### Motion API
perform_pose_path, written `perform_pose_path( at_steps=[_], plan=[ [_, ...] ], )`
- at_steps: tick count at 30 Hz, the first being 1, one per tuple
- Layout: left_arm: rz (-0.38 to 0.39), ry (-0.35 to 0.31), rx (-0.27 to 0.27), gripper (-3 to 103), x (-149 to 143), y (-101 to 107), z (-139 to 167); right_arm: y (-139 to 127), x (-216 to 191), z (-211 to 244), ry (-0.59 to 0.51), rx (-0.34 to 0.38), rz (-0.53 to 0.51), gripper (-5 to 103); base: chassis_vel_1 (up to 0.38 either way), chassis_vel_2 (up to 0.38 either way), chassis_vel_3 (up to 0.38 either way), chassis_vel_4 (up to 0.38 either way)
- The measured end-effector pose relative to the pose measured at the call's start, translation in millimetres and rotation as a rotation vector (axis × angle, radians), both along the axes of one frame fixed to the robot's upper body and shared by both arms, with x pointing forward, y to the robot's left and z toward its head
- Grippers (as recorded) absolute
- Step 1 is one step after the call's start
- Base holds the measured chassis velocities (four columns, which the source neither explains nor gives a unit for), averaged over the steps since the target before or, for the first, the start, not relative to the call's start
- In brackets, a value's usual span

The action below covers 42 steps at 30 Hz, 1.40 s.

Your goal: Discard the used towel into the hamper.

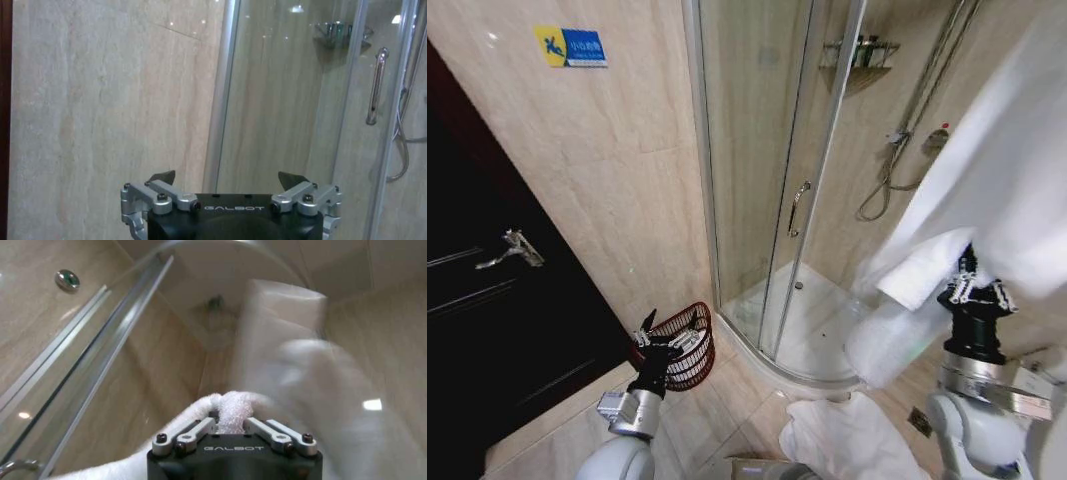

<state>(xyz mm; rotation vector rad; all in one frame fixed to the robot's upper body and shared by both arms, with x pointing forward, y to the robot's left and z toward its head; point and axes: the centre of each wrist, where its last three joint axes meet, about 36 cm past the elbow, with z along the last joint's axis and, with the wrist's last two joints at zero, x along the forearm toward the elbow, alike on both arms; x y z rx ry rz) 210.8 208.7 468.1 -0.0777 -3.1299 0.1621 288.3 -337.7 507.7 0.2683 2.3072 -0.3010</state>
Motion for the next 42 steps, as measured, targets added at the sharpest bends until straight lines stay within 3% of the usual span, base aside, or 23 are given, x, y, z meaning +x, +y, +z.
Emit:
perform_pose_path(
  at_steps=[14,27,42],
  plan=[
    [0.0,0.0,0.0,100,0,0,0,4,-6,24,-0.052,-0.041,0.0,6,0.0,0.0,0.0,0.0],
    [0.0,0.0,0.0,100,0,0,0,-1,-20,74,-0.14,-0.089,0.034,6,0.0,0.0,0.0,0.0],
    [0.0,0.0,0.0,100,0,0,0,-1,-31,88,-0.167,-0.065,0.032,6,0.0,0.0,0.0,0.0]
  ],
)
